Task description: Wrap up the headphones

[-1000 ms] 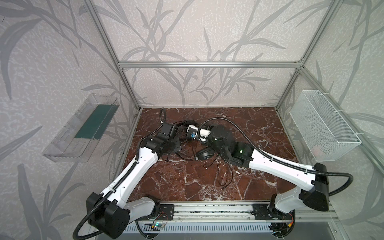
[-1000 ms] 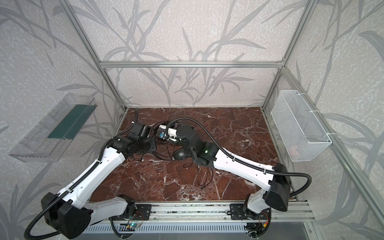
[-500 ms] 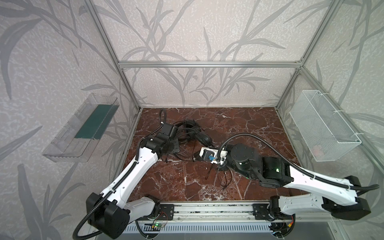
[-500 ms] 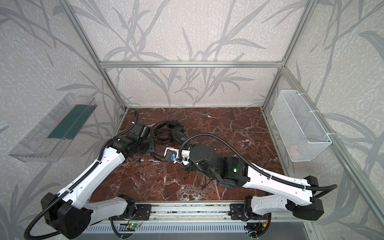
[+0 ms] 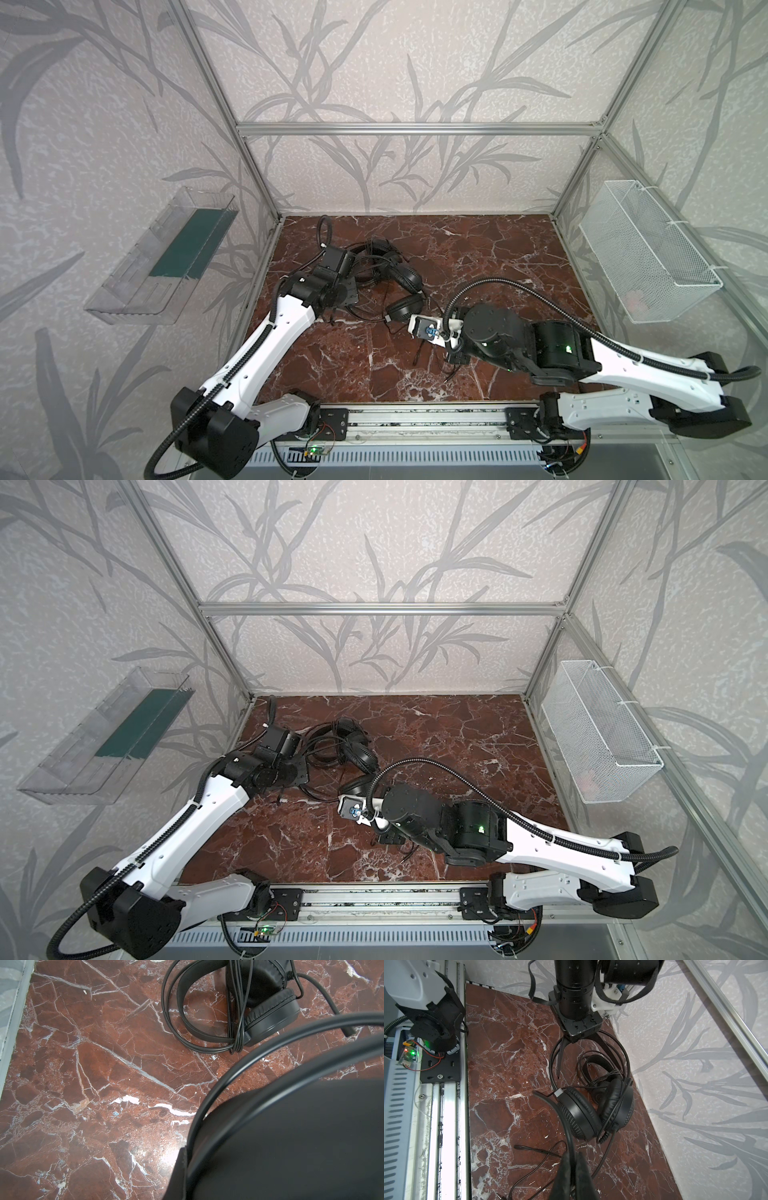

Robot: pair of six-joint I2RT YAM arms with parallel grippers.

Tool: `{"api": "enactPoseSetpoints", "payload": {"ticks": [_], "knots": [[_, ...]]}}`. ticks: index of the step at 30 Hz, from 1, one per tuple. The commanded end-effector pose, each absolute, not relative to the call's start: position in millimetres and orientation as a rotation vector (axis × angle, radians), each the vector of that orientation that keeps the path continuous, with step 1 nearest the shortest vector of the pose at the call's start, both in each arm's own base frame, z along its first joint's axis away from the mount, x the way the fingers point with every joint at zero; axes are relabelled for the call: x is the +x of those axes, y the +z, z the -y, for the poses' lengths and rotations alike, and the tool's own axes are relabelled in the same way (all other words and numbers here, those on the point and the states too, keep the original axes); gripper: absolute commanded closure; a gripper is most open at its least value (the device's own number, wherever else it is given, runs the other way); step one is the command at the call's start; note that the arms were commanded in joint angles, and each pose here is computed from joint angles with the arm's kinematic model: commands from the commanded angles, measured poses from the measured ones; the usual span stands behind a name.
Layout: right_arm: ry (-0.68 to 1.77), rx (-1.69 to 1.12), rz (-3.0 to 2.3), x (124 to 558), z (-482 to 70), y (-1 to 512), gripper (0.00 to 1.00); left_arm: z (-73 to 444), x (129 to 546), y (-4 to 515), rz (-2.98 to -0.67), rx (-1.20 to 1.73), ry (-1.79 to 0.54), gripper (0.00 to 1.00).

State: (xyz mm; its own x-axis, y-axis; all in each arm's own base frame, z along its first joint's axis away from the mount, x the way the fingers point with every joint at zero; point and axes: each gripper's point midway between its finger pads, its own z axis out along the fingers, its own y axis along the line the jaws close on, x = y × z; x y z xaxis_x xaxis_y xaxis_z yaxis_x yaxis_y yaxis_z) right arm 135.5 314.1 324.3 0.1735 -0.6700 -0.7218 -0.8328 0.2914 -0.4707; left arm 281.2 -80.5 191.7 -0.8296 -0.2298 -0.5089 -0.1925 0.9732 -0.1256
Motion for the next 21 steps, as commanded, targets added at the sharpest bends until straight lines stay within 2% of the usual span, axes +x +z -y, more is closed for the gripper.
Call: {"api": "enactPoseSetpoints", "payload": {"ticks": [1, 6, 12, 21], "knots": [[0.167, -1.390, -1.554, 142, -296, 329, 1.00, 83, 287, 220, -2.486, -0.299, -0.153, 1.00], [0.097, -1.329, -1.616, 170, -280, 327, 1.00, 90, 287, 222, -2.482, -0.283, -0.201, 1.00], [0.023, -1.367, -1.541, 189, -290, 346, 1.00, 103, 286, 217, -2.512, -0.245, -0.278, 1.00], [0.055, -1.480, -1.447, 205, -335, 360, 1.00, 115, 283, 214, -2.536, -0.224, -0.341, 1.00]]}}
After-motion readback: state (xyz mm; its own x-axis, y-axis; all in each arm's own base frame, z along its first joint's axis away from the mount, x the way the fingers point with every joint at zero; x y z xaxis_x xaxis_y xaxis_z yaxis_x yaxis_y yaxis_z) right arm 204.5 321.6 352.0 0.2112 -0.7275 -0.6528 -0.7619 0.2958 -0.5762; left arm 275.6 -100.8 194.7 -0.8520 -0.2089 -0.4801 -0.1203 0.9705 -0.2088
